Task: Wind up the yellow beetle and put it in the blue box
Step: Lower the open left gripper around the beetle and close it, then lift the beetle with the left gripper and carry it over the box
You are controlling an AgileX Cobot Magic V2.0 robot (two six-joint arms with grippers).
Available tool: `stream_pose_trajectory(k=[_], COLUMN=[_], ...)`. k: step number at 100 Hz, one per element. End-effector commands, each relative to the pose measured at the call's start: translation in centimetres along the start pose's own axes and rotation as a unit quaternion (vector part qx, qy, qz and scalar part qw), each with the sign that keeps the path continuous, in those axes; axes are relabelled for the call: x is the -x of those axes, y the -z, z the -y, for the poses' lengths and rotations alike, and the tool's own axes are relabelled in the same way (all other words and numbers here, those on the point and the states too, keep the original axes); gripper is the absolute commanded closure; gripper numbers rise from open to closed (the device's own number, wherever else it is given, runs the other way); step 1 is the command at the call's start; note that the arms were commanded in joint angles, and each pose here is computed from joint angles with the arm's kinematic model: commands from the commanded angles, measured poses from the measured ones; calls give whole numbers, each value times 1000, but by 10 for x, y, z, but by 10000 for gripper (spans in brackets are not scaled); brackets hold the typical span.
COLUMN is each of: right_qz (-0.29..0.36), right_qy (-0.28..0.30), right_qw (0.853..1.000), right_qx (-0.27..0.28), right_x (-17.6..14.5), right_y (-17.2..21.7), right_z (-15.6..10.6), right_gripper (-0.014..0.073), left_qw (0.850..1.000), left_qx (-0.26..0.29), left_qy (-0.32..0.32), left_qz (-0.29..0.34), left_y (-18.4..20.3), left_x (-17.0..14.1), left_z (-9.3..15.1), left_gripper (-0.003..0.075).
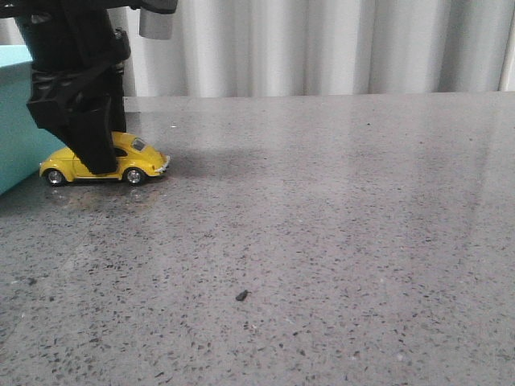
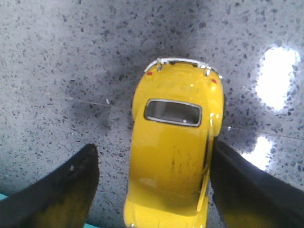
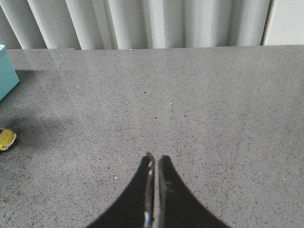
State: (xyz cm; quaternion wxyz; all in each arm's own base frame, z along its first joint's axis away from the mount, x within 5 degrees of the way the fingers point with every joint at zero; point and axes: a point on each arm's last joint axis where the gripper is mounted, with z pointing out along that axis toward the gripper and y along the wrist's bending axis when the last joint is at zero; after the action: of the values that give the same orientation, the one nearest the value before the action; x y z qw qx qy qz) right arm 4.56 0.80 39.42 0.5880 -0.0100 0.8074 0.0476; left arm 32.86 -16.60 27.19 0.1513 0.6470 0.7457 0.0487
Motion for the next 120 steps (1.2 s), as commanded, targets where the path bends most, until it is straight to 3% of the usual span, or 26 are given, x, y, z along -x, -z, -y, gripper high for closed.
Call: stream_pose_trajectory(k=[1, 10, 41, 55, 87, 120], right_qz=[44, 44, 43, 43, 43, 49], right_qy=[1, 1, 1, 1, 1, 1], right_qw=[999, 999, 999, 999, 999, 999], right_qx=[0, 0, 0, 0, 0, 0], right_x=[12, 12, 12, 12, 12, 13], right_y=[3, 3, 3, 3, 3, 3], right_z=[-1, -1, -1, -1, -1, -1], right_gripper=[656, 656, 656, 656, 656, 656], left_qw=[999, 999, 999, 999, 998, 991], left_qx=[40, 38, 37, 37, 44, 94], left_qy=[4, 4, 4, 4, 3, 14], left_qz=[34, 33, 32, 32, 38, 99], left_y=[24, 24, 24, 24, 34, 86], left_x=[4, 4, 4, 4, 3, 11], left_z=[-6, -5, -5, -5, -3, -9], left_gripper=[265, 304, 546, 608, 631, 631])
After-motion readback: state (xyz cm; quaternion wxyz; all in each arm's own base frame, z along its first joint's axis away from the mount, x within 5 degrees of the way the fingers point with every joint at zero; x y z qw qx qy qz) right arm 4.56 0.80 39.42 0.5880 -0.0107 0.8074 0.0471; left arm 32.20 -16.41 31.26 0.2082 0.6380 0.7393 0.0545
